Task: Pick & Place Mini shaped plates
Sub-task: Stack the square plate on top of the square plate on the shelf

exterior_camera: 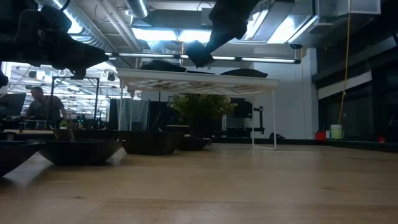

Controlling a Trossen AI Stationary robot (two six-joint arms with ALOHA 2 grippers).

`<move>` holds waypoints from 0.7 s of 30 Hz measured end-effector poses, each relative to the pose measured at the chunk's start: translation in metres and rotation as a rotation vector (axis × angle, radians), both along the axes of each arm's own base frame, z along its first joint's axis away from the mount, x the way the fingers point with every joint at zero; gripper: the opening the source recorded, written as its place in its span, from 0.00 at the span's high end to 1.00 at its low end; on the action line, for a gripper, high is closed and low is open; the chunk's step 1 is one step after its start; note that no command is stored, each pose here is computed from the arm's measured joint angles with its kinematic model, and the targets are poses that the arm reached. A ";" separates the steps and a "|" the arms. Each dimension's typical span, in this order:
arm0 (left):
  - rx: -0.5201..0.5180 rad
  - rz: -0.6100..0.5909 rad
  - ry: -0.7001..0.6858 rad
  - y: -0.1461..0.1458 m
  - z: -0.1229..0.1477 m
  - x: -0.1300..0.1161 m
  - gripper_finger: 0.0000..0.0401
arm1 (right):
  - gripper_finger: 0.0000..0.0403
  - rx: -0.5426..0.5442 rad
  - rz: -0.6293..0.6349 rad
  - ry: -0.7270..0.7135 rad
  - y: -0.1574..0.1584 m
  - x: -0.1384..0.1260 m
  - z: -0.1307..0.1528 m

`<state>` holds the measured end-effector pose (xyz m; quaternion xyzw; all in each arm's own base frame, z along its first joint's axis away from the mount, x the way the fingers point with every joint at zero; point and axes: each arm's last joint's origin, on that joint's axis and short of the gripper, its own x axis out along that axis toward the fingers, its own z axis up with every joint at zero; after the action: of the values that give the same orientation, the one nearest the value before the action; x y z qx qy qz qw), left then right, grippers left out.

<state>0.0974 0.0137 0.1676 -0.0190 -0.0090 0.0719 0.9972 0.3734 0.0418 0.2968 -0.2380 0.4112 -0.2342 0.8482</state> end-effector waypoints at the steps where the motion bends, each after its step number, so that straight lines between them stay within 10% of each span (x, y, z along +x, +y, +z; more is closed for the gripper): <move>1: 0.000 0.000 0.000 0.000 0.000 0.000 0.75 | 1.00 0.013 -0.017 -0.009 0.000 0.000 0.000; 21: 0.000 0.000 0.000 0.000 0.000 0.000 0.75 | 0.99 0.195 -0.177 -0.098 -0.023 0.000 -0.004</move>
<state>0.0974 0.0137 0.1675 -0.0190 -0.0089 0.0719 0.9972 0.3731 0.0188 0.2927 -0.1054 0.4093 -0.2785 0.8625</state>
